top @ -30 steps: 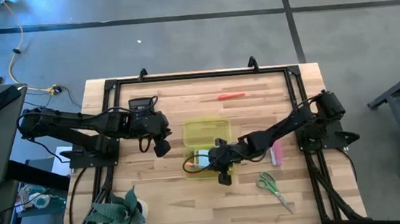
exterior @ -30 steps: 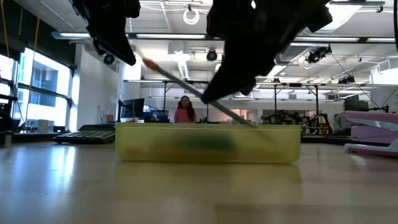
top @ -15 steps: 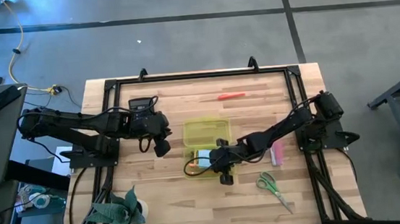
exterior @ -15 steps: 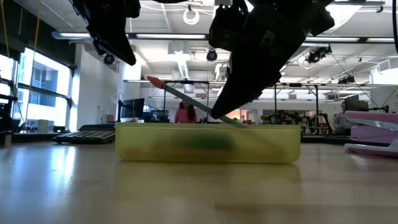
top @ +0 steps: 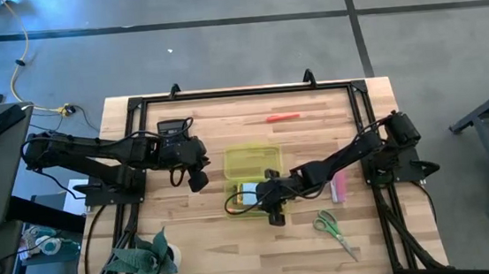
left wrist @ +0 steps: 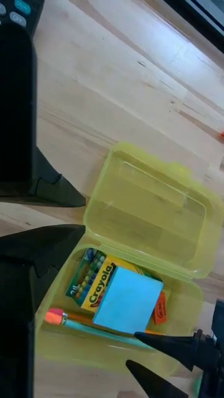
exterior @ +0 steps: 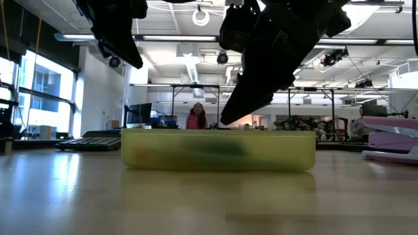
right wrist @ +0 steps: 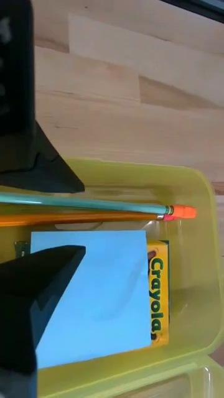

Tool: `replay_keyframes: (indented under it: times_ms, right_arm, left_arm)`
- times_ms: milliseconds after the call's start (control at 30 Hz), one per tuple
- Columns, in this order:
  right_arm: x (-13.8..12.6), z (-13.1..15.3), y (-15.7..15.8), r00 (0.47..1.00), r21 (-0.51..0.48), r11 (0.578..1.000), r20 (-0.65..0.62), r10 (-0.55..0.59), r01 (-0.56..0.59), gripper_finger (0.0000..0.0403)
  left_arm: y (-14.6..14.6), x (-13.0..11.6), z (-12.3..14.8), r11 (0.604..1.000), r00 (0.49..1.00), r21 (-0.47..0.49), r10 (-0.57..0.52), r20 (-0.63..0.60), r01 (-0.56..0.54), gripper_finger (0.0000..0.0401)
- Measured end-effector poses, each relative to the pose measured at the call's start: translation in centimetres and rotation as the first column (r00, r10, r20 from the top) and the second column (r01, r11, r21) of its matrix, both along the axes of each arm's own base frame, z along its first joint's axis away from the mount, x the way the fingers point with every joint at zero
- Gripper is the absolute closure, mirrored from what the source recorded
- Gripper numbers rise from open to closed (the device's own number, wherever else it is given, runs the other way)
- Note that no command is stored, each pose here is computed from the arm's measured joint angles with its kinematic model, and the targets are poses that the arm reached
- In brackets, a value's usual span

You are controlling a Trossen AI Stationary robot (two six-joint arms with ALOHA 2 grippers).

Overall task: Pack school essentials
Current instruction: Put the green scissors into the yellow supply box

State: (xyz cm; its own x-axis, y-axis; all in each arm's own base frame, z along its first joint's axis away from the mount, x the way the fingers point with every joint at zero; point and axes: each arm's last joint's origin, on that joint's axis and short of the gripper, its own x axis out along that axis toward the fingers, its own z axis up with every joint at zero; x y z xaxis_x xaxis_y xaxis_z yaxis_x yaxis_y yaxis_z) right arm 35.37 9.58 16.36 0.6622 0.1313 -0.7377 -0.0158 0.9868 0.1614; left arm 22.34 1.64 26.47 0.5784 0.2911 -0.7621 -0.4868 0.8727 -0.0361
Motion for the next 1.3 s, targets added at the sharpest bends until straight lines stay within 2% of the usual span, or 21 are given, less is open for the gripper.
replay_keyframes:
  times_ms: [267, 600, 800, 1033, 1300]
  right_arm:
    - [-1.0, 2.4, -0.6, 1.0, -0.014, 1.0, 0.018, -0.015, 0.016, 0.0258]
    - [-3.7, 6.5, -1.8, 0.993, -0.154, 0.982, 0.049, -0.104, 0.11, 0.0258]
    - [-5.9, 9.2, -2.4, 0.983, -0.174, 0.969, 0.082, -0.165, 0.177, 0.0258]
    - [-8.3, 11.0, -2.2, 0.973, -0.118, 0.967, 0.067, -0.22, 0.227, 0.0258]
    - [-10.7, 10.1, 0.4, 0.934, 0.057, 0.939, -0.139, -0.33, 0.34, 0.0258]
  left_arm:
    - [0.0, 0.0, 0.0, 1.0, 1.0, 0.0, 0.0, 0.0, 0.0, 0.0354]
    - [0.0, 0.0, 0.0, 1.0, 1.0, 0.004, -0.002, 0.001, 0.002, 0.0354]
    - [0.2, 0.0, 0.1, 0.997, 1.0, 0.074, -0.004, -0.014, 0.005, 0.0354]
    - [0.3, -0.1, 0.1, 0.993, 1.0, 0.114, 0.026, -0.018, -0.024, 0.0353]
    - [0.2, 0.1, -0.2, 0.997, 0.999, 0.075, -0.004, -0.031, 0.007, 0.033]
